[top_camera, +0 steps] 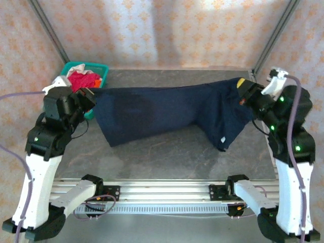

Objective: Fold and stack the t-shirts

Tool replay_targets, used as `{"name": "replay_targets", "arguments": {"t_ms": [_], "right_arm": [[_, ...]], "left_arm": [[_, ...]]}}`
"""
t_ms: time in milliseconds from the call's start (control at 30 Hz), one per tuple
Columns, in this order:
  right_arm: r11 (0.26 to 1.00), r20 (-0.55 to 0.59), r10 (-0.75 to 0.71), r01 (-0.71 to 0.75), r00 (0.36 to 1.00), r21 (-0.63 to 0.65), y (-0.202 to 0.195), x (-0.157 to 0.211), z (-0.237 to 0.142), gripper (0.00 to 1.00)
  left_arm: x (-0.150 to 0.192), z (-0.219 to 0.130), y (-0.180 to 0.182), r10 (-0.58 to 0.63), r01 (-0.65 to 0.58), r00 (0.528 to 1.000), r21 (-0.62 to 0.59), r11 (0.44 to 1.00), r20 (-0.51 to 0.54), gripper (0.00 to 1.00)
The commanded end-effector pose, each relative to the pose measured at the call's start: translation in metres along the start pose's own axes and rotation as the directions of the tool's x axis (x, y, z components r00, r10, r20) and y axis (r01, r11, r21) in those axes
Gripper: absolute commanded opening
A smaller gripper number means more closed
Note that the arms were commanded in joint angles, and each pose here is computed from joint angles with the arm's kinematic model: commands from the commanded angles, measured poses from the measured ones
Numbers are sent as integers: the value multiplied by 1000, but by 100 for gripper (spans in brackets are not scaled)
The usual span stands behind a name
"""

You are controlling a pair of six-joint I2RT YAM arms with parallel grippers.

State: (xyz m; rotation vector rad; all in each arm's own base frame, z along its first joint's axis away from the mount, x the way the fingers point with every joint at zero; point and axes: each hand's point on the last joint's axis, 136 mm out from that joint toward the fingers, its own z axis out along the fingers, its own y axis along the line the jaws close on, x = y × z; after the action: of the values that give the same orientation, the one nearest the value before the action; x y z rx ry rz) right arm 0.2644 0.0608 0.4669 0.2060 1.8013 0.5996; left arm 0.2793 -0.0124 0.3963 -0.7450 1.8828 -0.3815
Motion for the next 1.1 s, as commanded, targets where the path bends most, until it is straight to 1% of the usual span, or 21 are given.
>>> {"name": "replay_targets", "arguments": {"t_ms": [0, 100, 133, 233, 267, 300, 367, 433, 533, 600, 667, 700, 767, 800, 867, 933, 1000, 1067], "right_arm": [[998, -14, -30, 31, 999, 52, -20, 2, 46, 0], [997, -48, -44, 47, 998, 66, -33, 7, 95, 0], [996, -52, -51, 54, 997, 66, -38, 7, 114, 0], [997, -21, -68, 69, 997, 42, -39, -7, 159, 0], [998, -9, -63, 63, 998, 29, -39, -12, 172, 0], [999, 20, -53, 53, 998, -3, -32, -25, 179, 0], [997, 80, -32, 38, 996, -69, -13, -54, 185, 0], [990, 166, -21, 44, 986, -136, 11, -89, 177, 0], [974, 289, -12, 76, 957, -213, 44, -140, 149, 0], [961, 364, -9, 108, 931, -253, 66, -167, 122, 0], [950, 423, -5, 136, 906, -281, 82, -187, 94, 0], [945, 451, -3, 150, 893, -291, 89, -195, 79, 0], [934, 486, -9, 181, 874, -307, 100, -202, 54, 0], [932, 498, -16, 193, 867, -307, 102, -203, 44, 0], [929, 494, -31, 207, 869, -305, 103, -195, 33, 0], [932, 451, -52, 205, 891, -298, 95, -175, 37, 0], [939, 386, -58, 182, 921, -292, 80, -143, 45, 0], [947, 289, -51, 139, 956, -290, 60, -101, 58, 0]], "left_arm": [[-1, 53, 14, 21, -19, 1000, -102, 995, 20, 0], [-6, 105, 13, -12, 15, 1000, -111, 994, 23, 0], [-7, 128, 13, -13, 14, 1000, -125, 992, 10, 0], [-23, 177, 2, -1, 1, 1000, -136, 991, 3, 0], [-30, 188, -4, -4, 4, 1000, -130, 992, 8, 0], [-42, 197, -14, -14, 15, 1000, -107, 994, 8, 0], [-70, 204, -36, -26, 29, 999, -59, 998, 38, 0], [-102, 198, -63, -35, 34, 997, 9, 999, 76, 0], [-151, 171, -101, -73, 53, 986, 137, 989, 149, 0], [-184, 140, -119, -107, 60, 970, 212, 975, 217, 0], [-212, 106, -134, -151, 64, 950, 304, 950, 272, 0], [-223, 88, -138, -175, 67, 940, 343, 937, 293, 0], [-234, 59, -139, -181, 50, 928, 373, 926, 325, 0], [-234, 47, -136, -165, 35, 928, 364, 931, 333, 0], [-223, 34, -127, -113, 1, 940, 327, 945, 322, 0], [-199, 39, -111, -77, -5, 959, 286, 958, 274, 0], [-164, 53, -81, -61, 7, 972, 232, 973, 226, 0], [-122, 66, -44, -50, 23, 984, 159, 987, 173, 0]]}}
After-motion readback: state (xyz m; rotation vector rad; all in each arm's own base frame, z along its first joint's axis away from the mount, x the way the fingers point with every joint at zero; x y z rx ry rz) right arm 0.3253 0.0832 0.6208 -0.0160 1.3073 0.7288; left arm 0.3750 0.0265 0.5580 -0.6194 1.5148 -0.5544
